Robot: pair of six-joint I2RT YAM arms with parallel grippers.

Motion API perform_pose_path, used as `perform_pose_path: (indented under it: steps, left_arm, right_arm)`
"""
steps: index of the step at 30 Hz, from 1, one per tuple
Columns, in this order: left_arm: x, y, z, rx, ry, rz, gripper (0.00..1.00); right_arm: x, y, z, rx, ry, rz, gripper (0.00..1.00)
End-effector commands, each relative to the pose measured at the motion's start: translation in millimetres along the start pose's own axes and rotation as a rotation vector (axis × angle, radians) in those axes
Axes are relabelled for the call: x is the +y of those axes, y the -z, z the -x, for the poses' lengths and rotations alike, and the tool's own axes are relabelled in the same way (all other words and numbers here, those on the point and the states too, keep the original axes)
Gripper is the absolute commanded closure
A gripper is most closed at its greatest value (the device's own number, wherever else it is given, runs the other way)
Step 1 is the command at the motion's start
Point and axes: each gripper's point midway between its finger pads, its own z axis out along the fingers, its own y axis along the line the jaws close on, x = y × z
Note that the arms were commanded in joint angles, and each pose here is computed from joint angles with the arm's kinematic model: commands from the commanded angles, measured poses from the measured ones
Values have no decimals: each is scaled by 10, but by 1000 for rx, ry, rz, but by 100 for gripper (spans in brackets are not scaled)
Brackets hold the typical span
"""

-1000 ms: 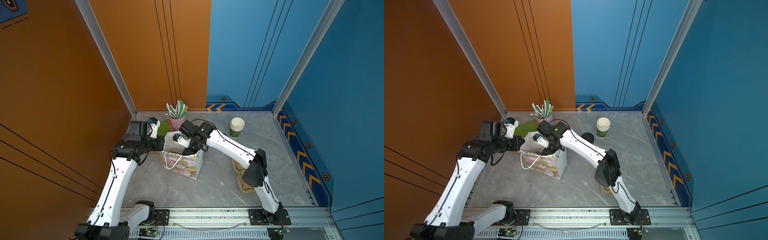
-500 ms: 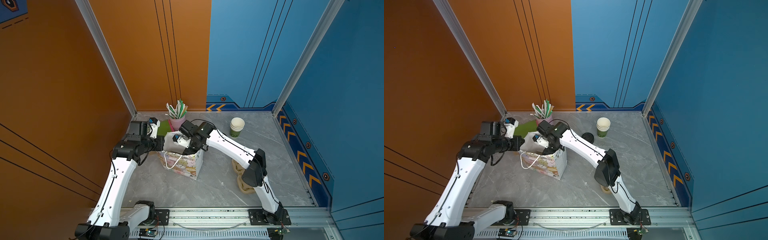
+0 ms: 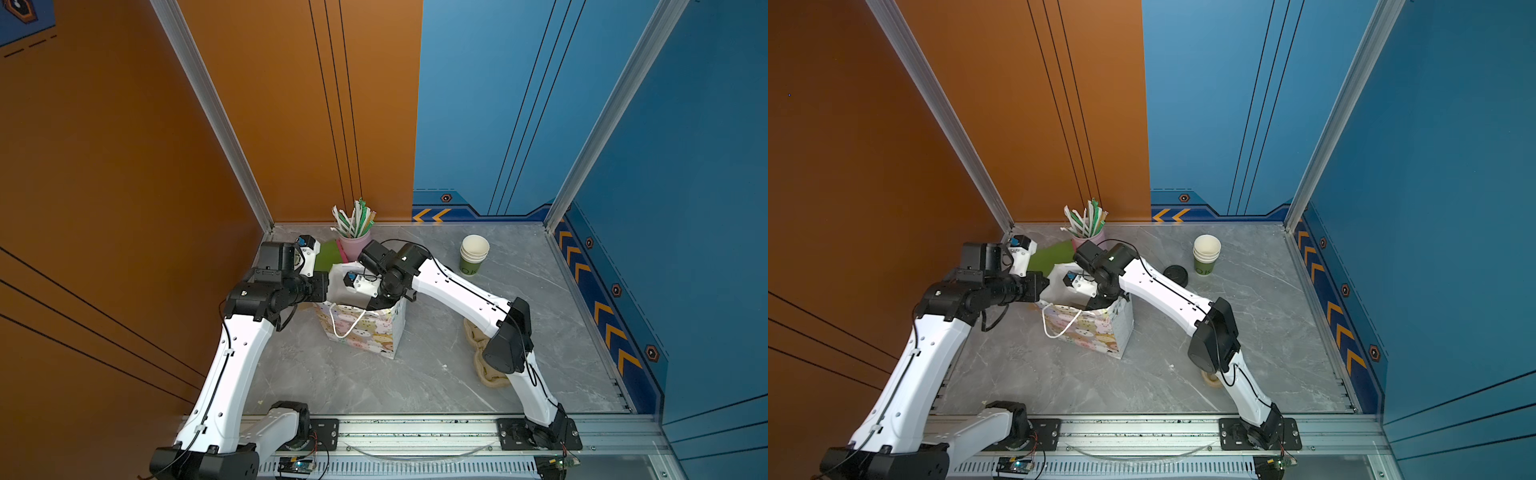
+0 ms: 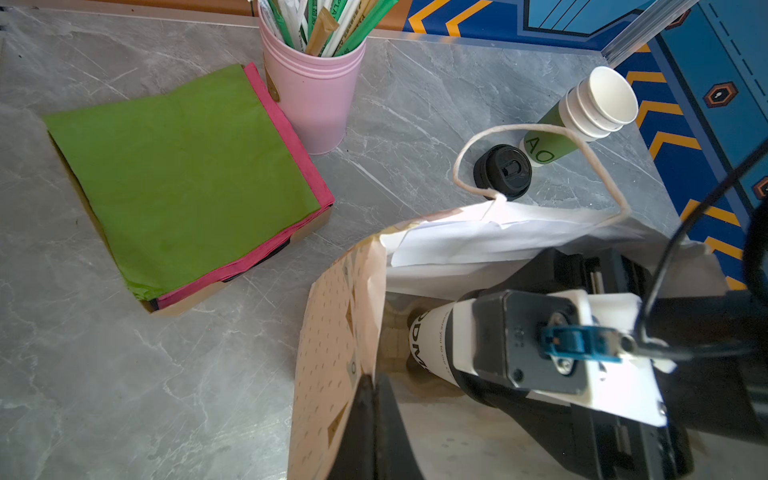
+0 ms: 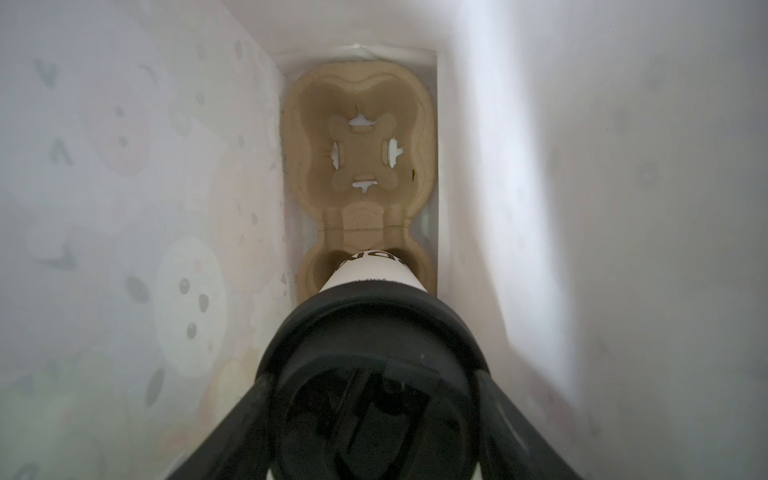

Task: Pack the takeout coffee
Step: 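Press the lidded cup down into the carrier slot with the right gripper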

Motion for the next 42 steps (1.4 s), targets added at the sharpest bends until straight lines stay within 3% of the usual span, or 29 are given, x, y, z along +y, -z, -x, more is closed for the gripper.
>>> perform_pose_path:
  steps: [1,42]
  left_arm:
    - [-14,0,6,-16,-9,0,100]
    - [-42,-15,19,-18,-13,-3,100]
  right_arm:
    - [17,-129,-146,75,19,28,42]
    - [-22,-116,-182,85,7,20,42]
